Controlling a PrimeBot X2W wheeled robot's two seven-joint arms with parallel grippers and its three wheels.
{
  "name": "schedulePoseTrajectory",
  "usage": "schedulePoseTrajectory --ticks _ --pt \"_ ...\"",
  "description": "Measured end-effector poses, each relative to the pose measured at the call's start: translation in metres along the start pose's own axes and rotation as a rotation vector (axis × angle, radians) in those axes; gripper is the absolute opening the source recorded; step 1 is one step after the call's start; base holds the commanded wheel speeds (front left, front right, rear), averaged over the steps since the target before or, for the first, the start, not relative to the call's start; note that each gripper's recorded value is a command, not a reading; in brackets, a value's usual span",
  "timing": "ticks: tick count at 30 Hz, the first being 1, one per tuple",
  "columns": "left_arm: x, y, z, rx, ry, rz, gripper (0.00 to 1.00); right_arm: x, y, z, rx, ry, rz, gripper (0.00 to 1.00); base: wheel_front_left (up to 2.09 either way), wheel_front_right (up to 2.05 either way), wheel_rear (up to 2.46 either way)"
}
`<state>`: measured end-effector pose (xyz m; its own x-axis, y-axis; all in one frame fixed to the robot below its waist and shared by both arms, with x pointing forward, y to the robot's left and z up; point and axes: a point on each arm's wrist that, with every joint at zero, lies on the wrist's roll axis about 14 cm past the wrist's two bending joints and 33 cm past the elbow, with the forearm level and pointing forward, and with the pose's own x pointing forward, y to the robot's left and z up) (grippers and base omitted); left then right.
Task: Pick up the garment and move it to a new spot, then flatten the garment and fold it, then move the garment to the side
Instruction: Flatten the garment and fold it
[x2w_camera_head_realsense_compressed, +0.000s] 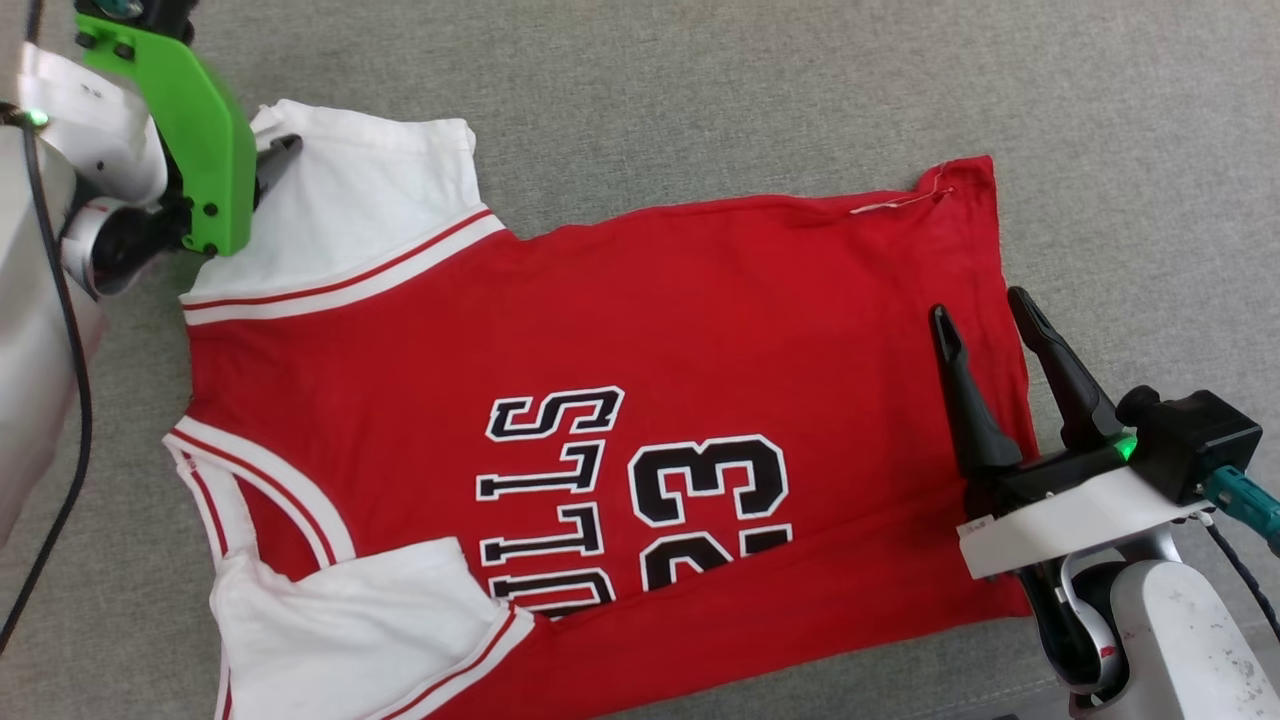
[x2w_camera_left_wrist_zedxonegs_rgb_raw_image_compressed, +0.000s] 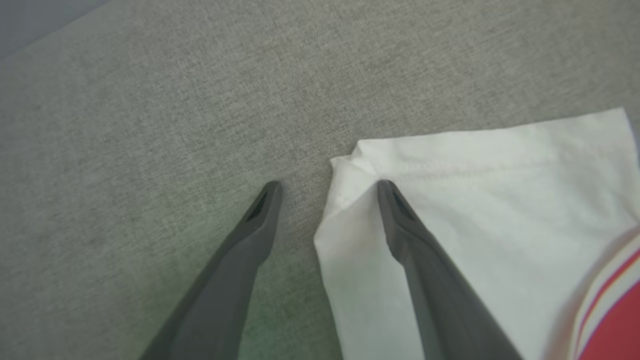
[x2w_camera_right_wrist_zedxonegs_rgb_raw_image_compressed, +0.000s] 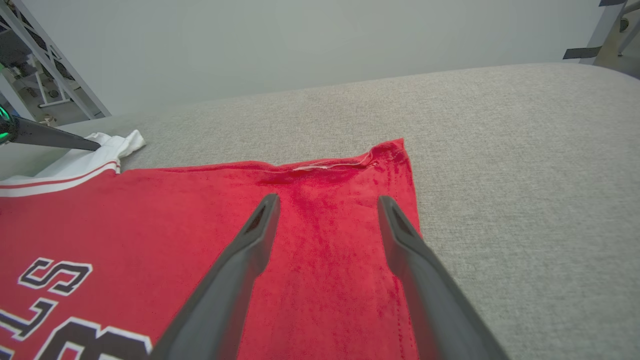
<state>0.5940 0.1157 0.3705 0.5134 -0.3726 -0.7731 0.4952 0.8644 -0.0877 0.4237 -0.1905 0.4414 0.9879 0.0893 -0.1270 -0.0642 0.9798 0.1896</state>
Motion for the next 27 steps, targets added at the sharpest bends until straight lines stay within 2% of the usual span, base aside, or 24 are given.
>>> schedulePoseTrajectory --ticks 3,4,5,9,18,23,27 --pt "0.007 0.003 -0.002 -0.038 0.023 0.001 1.00 0.000 -0.004 -0.002 -0.004 0.004 -0.013 1.00 0.00 0.00 0.00" --pt "0.008 0.003 -0.003 -0.044 0.035 0.000 0.16 -0.001 -0.005 -0.002 -0.005 0.003 -0.015 1.00 0.00 0.00 0.00" --pt "0.008 0.003 -0.003 -0.051 0.040 -0.002 0.00 -0.001 -0.005 -0.002 -0.005 0.004 -0.015 1.00 0.00 0.00 0.00" --pt "0.004 -0.004 -0.004 -0.068 0.051 -0.021 0.00 -0.001 -0.003 -0.001 -0.005 0.000 -0.009 1.00 0.00 0.00 0.00" --pt "-0.022 -0.022 0.009 -0.087 -0.094 -0.039 0.00 -0.006 -0.006 0.015 -0.065 0.015 0.019 1.00 0.00 0.00 0.00" --pt "-0.052 -0.030 0.029 -0.072 -0.206 -0.048 0.00 -0.010 -0.019 0.017 -0.114 0.125 0.013 1.00 0.00 0.00 0.00" --pt "-0.075 -0.030 0.037 -0.042 -0.272 -0.042 0.00 -0.005 -0.035 0.017 -0.196 0.245 0.010 1.00 0.00 0.00 0.00"
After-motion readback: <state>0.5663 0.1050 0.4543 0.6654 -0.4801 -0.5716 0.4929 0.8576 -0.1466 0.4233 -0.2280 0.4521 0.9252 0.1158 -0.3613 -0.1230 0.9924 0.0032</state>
